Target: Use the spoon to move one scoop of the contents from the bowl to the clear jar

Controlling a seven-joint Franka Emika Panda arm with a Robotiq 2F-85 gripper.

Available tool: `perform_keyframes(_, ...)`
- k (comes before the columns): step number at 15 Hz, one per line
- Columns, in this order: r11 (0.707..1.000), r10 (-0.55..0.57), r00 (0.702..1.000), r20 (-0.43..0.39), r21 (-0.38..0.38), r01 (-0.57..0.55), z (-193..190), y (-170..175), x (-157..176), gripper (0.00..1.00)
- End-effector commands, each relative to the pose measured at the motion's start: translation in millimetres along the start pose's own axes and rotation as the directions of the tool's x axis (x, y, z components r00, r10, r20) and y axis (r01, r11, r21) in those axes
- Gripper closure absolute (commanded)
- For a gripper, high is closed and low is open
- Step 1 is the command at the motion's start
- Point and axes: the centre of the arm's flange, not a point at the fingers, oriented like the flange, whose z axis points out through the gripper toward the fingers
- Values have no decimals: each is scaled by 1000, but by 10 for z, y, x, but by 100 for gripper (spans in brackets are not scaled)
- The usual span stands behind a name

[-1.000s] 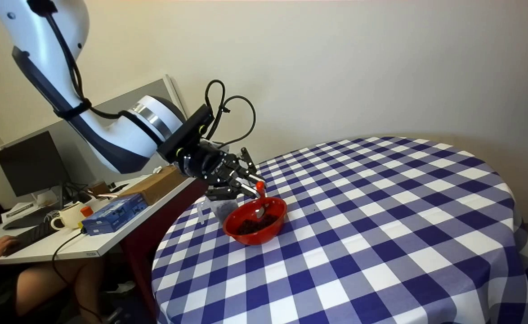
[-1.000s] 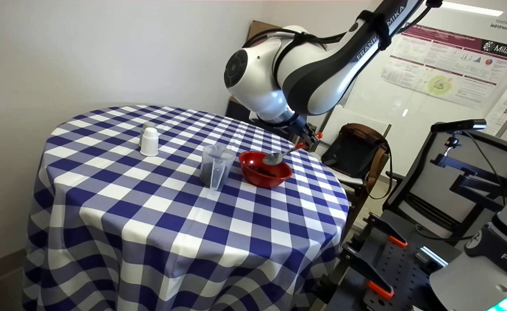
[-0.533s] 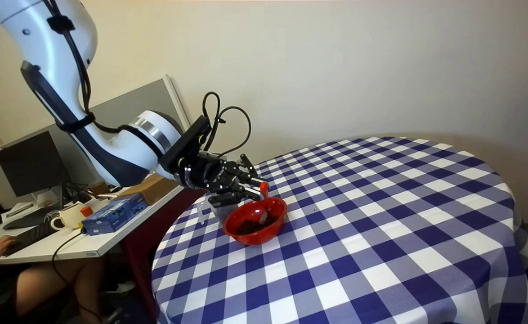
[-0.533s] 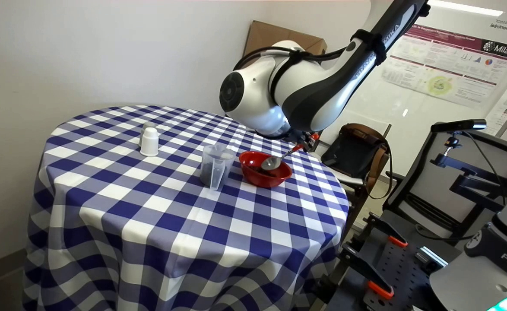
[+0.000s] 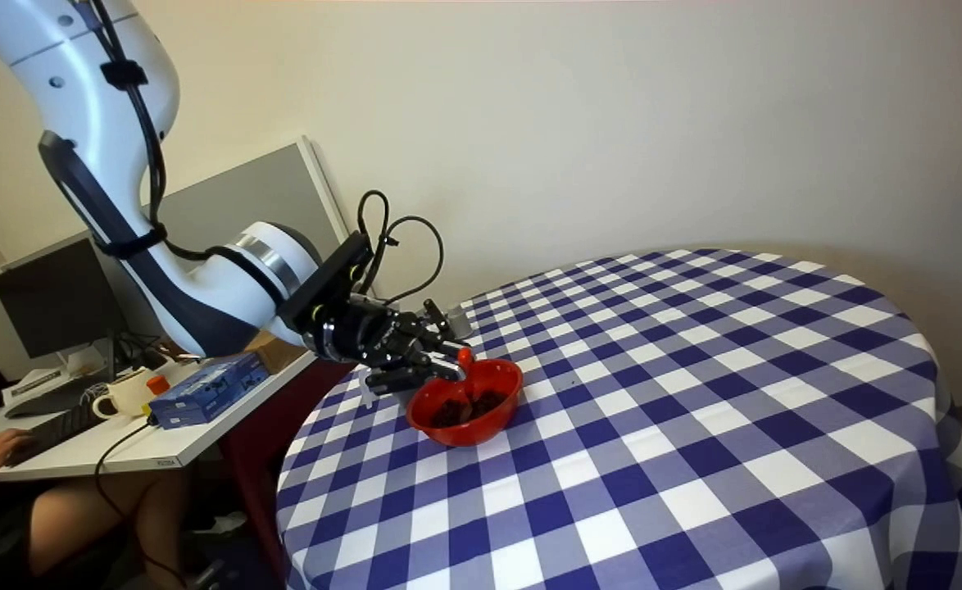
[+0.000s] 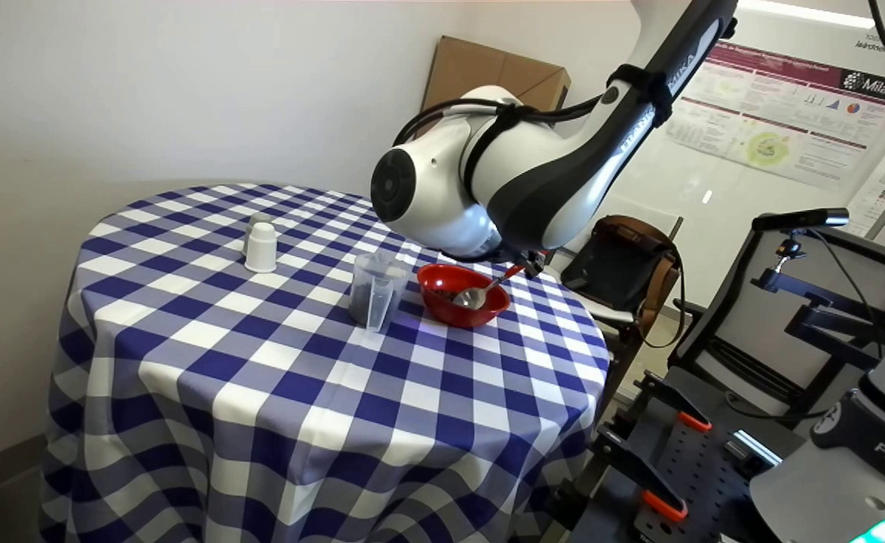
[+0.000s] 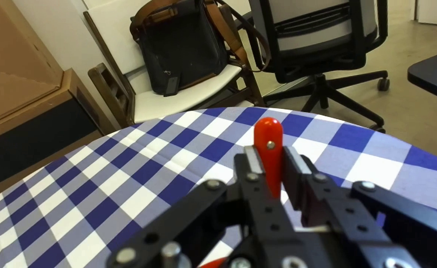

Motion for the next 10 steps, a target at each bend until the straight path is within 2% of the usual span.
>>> perform_keyframes(1,1000,8,1000,10,-14,-8,-76,-86,46,90)
perform_keyframes(6,1000,1,1000,-24,21,0,-170,-216,61,90)
perform_keyframes(10,996,9,999,-40,90,-5,-198,-298,58,90)
